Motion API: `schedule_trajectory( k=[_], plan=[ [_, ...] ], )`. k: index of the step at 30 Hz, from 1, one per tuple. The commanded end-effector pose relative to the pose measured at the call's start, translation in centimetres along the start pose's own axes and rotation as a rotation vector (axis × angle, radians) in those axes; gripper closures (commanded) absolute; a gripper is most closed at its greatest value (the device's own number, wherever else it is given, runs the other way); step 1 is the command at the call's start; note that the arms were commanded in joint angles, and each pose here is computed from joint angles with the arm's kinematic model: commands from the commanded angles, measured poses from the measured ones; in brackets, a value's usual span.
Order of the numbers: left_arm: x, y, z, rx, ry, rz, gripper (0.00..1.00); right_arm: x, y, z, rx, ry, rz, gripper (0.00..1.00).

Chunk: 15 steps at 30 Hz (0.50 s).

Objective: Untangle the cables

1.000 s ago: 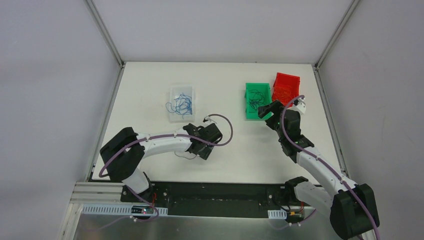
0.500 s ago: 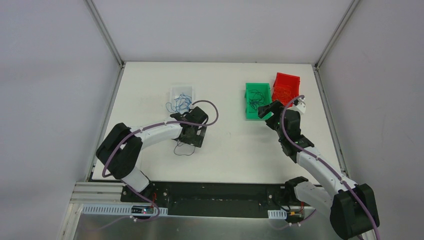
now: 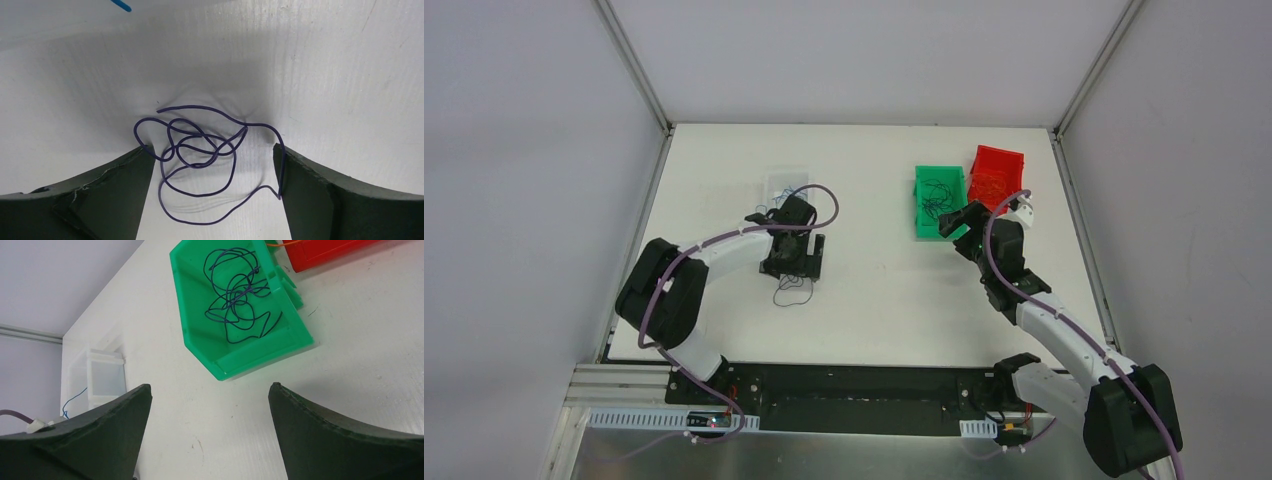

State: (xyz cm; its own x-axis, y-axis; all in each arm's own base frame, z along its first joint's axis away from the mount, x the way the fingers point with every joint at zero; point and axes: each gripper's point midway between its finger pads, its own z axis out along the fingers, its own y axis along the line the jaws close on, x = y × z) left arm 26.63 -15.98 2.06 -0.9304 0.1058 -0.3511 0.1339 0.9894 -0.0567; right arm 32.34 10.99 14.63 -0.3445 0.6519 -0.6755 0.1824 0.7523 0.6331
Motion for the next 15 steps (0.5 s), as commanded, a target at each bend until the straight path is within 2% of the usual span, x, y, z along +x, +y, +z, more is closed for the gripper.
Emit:
schedule_trajectory(
  k=[1,3,7,8,15],
  plan=[
    [1.3,-1.3,0.9,0.131,0.08,-0.078,0.15,-1.3,1.7,0.1,-0.047,-0.028,0.014,0.09],
    [1.3,-1.5,0.9,0.155,0.082,-0.097,0.4,-1.2,1.7,0.1,-0.048,-0.026,0.014,0.1],
    [0.9,-2.2,-0.2,0.203,0.056,-0.104,0.97,-1.1,1.8,0.2,-0.049,-0.017,0.017,0.1],
    [0.7,-2.5,-0.6,0.215,0.045,-0.102,1.0,-1.1,1.8,0.2,-0.049,-0.017,0.017,0.1],
    [-1.6,-5.5,-4.6,0.276,-0.097,-0.047,1.0,-1.3,1.5,0.3,-0.028,-0.021,0.014,0.11]
  ],
)
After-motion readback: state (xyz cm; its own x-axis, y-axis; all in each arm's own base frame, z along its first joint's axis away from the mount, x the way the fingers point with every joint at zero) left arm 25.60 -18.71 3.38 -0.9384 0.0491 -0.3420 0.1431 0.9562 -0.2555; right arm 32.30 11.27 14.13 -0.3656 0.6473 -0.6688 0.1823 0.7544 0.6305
